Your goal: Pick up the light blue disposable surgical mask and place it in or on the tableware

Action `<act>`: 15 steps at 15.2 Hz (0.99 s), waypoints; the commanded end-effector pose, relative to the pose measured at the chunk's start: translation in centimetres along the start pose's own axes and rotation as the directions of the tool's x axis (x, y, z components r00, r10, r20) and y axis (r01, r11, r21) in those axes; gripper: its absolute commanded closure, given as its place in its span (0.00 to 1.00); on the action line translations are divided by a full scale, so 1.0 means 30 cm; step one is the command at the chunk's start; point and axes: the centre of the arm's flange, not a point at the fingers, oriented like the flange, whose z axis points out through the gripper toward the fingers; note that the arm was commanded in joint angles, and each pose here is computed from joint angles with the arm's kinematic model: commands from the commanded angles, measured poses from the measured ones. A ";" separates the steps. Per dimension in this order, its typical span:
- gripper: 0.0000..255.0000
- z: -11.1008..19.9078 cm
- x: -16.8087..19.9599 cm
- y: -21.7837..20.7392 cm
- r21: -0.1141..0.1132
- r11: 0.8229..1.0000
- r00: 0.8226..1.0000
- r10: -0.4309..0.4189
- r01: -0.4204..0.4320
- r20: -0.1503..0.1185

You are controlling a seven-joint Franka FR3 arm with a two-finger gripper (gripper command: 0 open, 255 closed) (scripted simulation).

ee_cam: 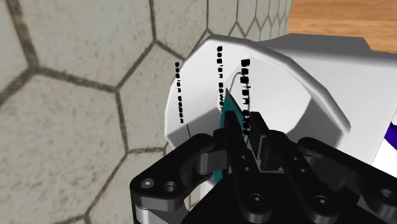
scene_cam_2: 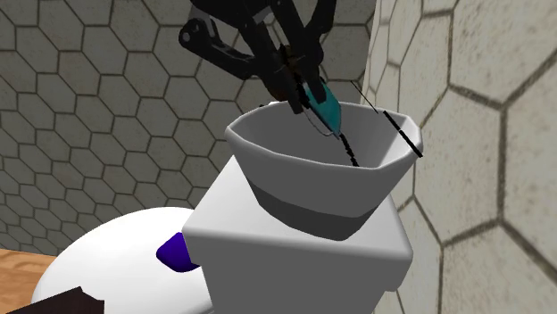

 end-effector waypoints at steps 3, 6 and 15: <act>0.00 0.008 0.001 -0.002 0.005 1.000 1.000 -0.001 0.001 0.002; 0.00 0.009 0.001 -0.003 0.005 1.000 1.000 -0.001 0.001 0.002; 0.00 -0.158 0.001 -0.002 0.005 1.000 1.000 -0.001 0.001 0.002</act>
